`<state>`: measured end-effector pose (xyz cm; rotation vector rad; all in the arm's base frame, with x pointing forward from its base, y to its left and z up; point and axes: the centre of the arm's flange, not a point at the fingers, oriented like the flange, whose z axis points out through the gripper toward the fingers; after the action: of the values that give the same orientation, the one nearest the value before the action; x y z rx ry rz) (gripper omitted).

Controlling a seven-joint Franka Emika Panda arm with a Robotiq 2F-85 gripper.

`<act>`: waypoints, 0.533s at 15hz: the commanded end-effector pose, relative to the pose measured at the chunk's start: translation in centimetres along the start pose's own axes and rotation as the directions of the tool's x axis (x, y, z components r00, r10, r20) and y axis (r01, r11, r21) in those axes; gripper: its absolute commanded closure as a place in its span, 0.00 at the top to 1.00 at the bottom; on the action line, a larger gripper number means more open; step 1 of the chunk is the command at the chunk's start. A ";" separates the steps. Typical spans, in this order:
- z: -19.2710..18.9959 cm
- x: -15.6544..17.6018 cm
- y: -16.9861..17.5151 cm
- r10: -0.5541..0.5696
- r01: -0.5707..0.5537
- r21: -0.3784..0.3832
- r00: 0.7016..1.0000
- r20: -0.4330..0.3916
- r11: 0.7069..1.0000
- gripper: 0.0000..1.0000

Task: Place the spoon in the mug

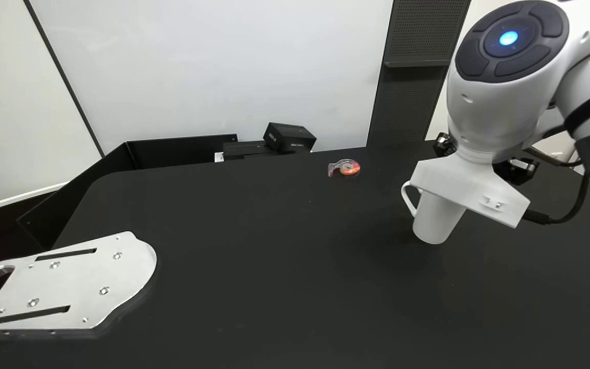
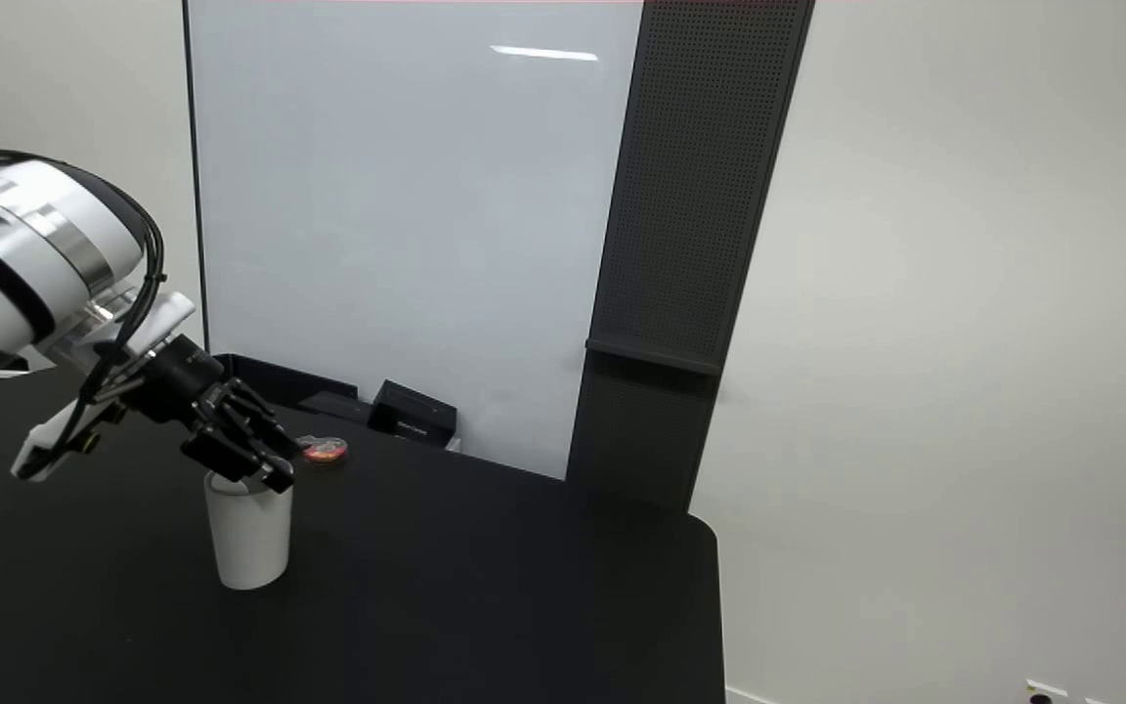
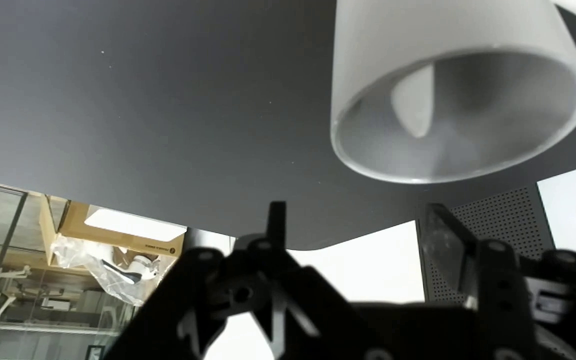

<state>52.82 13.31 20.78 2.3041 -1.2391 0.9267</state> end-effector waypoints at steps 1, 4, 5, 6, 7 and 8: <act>-1.2 1.0 0.1 0.035 -0.036 0.019 0.999 0.033 0.999 0.99; -2.6 2.5 0.2 -0.156 0.150 0.048 0.975 0.159 0.988 1.00; -2.9 3.1 0.4 -0.215 0.206 0.074 0.965 0.149 0.976 1.00; -3.1 3.5 0.5 -0.264 0.253 0.089 0.952 0.154 0.963 1.00; -3.3 4.1 0.7 -0.304 0.292 0.097 0.940 0.157 0.952 1.00; -3.4 4.6 0.9 -0.344 0.331 0.107 0.925 0.162 0.938 1.00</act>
<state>53.30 13.19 23.84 2.5415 -0.9777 0.7255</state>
